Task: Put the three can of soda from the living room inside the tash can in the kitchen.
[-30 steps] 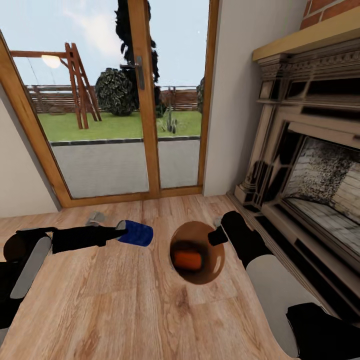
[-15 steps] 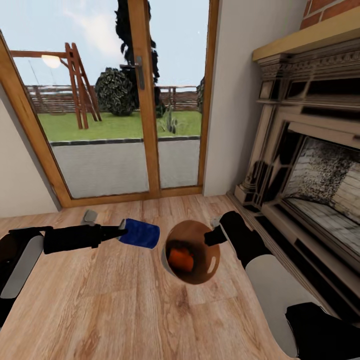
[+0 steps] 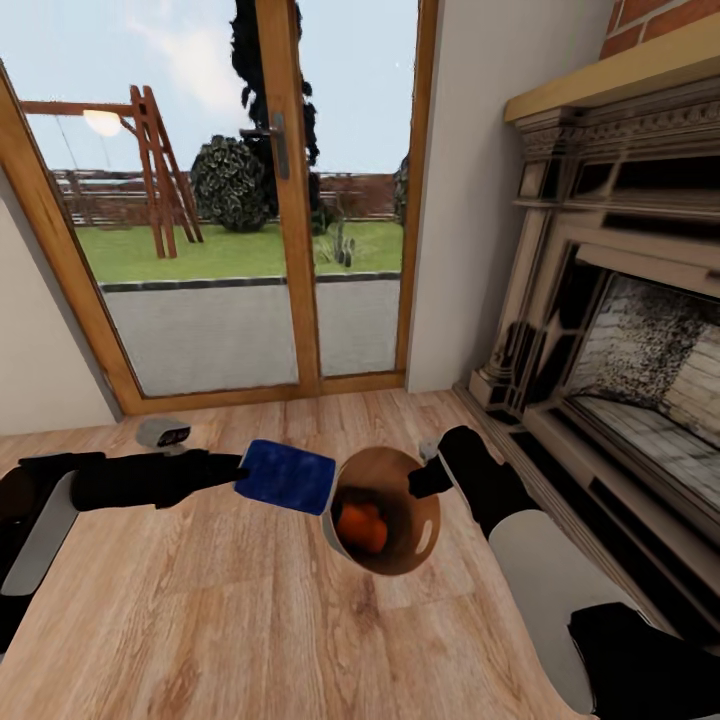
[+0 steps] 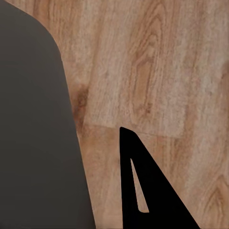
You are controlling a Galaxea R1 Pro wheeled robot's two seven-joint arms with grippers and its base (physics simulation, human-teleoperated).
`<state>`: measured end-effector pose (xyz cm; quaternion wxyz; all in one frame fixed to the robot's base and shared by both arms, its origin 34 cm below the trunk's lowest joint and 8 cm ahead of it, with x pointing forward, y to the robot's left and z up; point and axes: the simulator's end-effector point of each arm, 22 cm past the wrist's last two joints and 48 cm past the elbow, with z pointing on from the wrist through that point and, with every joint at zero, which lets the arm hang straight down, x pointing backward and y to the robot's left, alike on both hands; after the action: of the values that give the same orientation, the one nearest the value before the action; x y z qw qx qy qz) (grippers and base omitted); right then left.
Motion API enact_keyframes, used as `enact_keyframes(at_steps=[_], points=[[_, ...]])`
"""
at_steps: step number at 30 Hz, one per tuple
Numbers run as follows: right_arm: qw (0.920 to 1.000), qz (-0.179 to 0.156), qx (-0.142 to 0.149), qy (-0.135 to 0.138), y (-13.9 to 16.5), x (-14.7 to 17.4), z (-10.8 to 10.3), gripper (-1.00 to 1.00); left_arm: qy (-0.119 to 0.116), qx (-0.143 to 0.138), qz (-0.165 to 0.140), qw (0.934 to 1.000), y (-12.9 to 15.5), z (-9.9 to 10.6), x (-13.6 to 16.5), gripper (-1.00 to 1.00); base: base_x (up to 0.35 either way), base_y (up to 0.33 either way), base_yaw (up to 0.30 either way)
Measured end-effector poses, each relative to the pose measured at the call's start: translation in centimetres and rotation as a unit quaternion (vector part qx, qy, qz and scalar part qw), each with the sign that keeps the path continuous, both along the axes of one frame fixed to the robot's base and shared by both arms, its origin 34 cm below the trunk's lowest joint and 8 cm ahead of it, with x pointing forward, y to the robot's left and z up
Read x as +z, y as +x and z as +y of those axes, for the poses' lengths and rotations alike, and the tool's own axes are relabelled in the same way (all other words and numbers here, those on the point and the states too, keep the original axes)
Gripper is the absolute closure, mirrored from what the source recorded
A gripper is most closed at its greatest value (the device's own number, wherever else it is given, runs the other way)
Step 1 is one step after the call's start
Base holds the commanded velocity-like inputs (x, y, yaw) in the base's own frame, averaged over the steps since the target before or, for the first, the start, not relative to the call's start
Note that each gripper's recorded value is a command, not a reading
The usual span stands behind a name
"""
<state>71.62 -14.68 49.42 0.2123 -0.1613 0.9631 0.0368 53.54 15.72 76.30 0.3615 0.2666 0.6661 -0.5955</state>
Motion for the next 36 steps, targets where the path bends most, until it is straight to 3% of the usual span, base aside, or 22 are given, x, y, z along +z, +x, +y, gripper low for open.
enact_keyframes(at_steps=[3,5,11,15,21,29,31,36], points=[[1.0,0.003,0.001,-0.003,-0.2,-0.3,0.0,1.0,-0.022,-0.025,-0.003,0.9994,-1.1,-0.1,1.0,1.0,0.0,0.0,0.0],[1.0,0.005,0.001,-0.005,-0.3,-0.4,0.2,1.0,-0.052,-0.047,-0.006,0.9975,-2.0,-0.1,2.4,1.0,0.0,0.0,0.0],[0.9999,0.006,0.008,-0.005,-0.5,-0.5,1.3,1.0,-0.08,-0.061,-0.009,0.9949,-2.5,-0.2,3.7,1.0,0.0,0.0,0.0],[0.9998,0.009,0.014,0.01,-0.8,-0.3,2.9,1.0,-0.075,-0.05,-0.012,0.9958,-1.8,-0.8,3.7,1.0,0.0,0.0,0.0],[0.9996,0.007,0.024,0.011,-0.9,-0.2,4.3,1.0,-0.073,-0.019,-0.005,0.9971,0.1,-3.2,2.9,1.0,0.0,0.0,0.0],[0.9996,0.006,0.025,0.008,-0.9,-0.1,4.3,1.0,-0.062,0.016,0.003,0.998,1.8,-4.5,2.0,1.0,0.0,0.0,0.0],[0.9996,0.007,0.025,0.011,-0.9,-0.1,4.4,1.0,-0.054,0.028,0.006,0.9981,2.4,-4.8,1.5,1.0,0.0,0.0,0.0],[0.9996,0.006,0.025,0.009,-0.9,-0.1,4.3,1.0,-0.025,0.022,0.016,0.9993,2.3,-6.5,-0.2,1.0,0.0,0.0,0.0]])
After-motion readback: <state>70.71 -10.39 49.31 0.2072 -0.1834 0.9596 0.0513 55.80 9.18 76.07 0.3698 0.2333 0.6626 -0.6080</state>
